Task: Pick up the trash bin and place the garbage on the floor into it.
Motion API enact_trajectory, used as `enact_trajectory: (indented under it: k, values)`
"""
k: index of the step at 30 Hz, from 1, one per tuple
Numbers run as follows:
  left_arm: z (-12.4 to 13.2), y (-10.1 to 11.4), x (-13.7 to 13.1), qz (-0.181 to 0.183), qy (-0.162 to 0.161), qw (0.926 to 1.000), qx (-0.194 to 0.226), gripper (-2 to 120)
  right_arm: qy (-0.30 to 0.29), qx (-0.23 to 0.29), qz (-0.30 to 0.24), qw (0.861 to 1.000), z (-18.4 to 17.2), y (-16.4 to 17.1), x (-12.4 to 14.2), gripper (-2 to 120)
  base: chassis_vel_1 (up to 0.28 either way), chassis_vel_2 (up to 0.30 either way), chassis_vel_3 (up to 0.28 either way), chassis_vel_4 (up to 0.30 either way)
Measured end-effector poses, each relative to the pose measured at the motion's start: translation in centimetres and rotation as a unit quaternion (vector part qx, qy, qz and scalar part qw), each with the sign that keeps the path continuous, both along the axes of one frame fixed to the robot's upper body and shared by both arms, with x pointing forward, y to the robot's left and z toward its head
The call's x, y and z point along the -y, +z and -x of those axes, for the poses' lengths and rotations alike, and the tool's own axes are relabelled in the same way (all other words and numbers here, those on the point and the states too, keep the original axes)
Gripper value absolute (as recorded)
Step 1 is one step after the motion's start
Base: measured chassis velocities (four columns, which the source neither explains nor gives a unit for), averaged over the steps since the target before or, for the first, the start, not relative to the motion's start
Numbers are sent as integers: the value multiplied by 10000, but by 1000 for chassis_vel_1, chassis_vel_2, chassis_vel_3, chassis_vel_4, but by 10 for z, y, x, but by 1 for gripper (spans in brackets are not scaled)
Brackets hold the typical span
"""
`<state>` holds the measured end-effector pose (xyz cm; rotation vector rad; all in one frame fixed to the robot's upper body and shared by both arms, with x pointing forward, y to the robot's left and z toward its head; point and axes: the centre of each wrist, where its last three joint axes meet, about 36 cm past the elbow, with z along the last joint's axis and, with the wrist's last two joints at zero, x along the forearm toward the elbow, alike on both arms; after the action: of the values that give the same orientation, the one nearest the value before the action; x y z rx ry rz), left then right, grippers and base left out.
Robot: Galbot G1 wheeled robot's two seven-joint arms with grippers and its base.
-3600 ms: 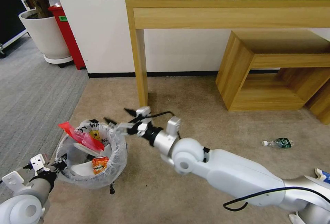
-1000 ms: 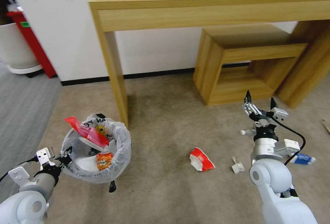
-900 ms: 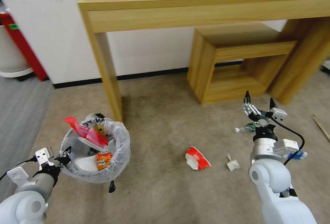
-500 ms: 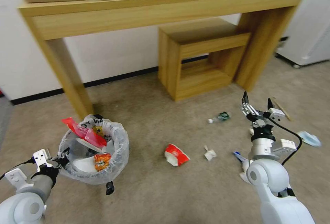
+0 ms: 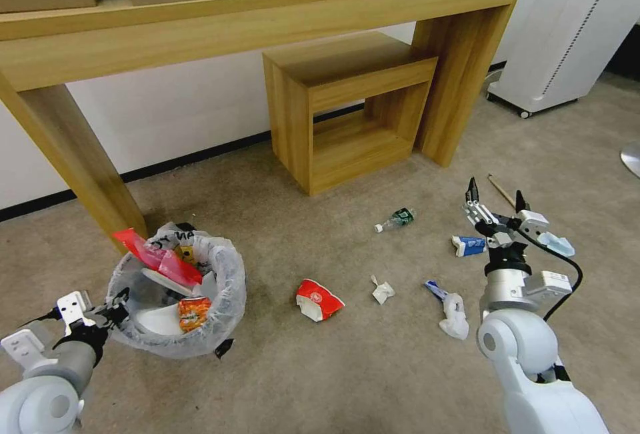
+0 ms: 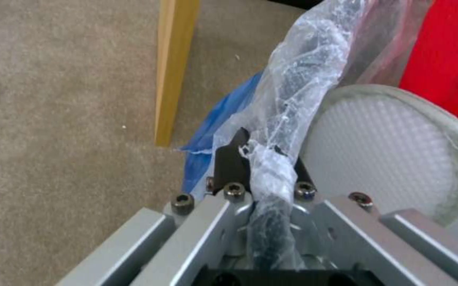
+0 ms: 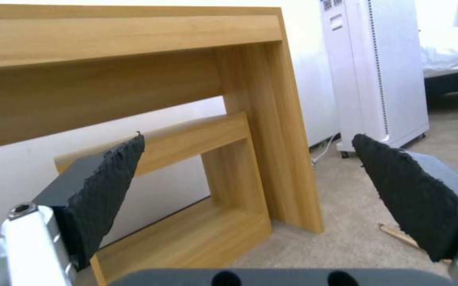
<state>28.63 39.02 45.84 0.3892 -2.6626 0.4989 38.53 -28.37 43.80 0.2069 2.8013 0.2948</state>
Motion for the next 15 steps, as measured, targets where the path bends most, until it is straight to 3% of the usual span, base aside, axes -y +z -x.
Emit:
enact_trajectory:
  k: [15]
  values:
    - [5, 4, -12, -64, 161, 9998, -58, 1, 13, -75, 267, 9996, 3, -8, 2, 100, 0, 0, 0, 0]
